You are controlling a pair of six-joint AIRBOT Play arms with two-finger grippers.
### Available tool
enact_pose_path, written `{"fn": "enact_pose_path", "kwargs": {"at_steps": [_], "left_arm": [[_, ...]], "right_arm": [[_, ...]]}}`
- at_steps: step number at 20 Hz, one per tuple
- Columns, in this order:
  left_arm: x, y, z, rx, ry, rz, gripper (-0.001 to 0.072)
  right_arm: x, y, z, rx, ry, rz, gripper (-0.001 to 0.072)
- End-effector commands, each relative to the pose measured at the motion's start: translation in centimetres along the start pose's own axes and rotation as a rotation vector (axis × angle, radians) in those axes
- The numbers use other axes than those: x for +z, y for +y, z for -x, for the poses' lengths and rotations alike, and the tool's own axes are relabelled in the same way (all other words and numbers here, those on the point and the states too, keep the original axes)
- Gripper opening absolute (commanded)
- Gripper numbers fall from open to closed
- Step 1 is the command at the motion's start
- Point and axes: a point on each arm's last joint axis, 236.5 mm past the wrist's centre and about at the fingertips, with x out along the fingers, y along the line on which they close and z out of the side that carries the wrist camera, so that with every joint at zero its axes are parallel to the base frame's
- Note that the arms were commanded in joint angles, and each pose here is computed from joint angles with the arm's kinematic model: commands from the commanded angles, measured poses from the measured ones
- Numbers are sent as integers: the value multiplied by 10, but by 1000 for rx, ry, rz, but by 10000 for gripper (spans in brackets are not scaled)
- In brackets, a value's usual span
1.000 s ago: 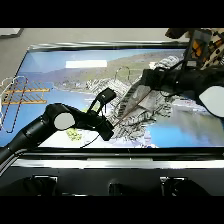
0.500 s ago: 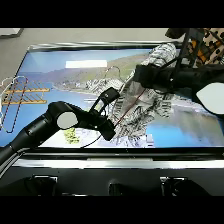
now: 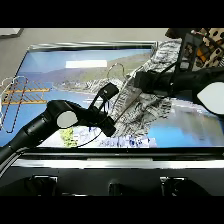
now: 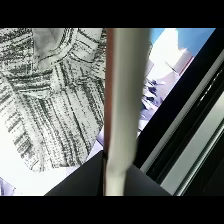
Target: Fold the clothes and pants, and hang the long-sleeved shirts on hangers.
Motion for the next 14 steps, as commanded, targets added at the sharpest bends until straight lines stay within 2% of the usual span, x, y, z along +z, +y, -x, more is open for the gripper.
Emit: {"fn": "enact_pose_path", "kwargs": {"at_steps": [1, 3, 7, 9, 14], "left_arm": [[2, 1, 0, 6, -9, -1, 29], [8, 2, 0, 9, -33, -1, 29], [21, 4, 1, 17, -90, 0, 28], [25, 4, 2, 19, -107, 0, 28], [33, 6, 2, 24, -137, 0, 28]], "right_arm": [[3, 0, 0, 0, -13, 6, 186], [3, -2, 2, -7, -15, 22, 328], [17, -17, 22, -68, -93, 65, 332], [29, -37, 41, -148, -156, 69, 331], [52, -130, 94, -414, -284, -155, 336]]}}
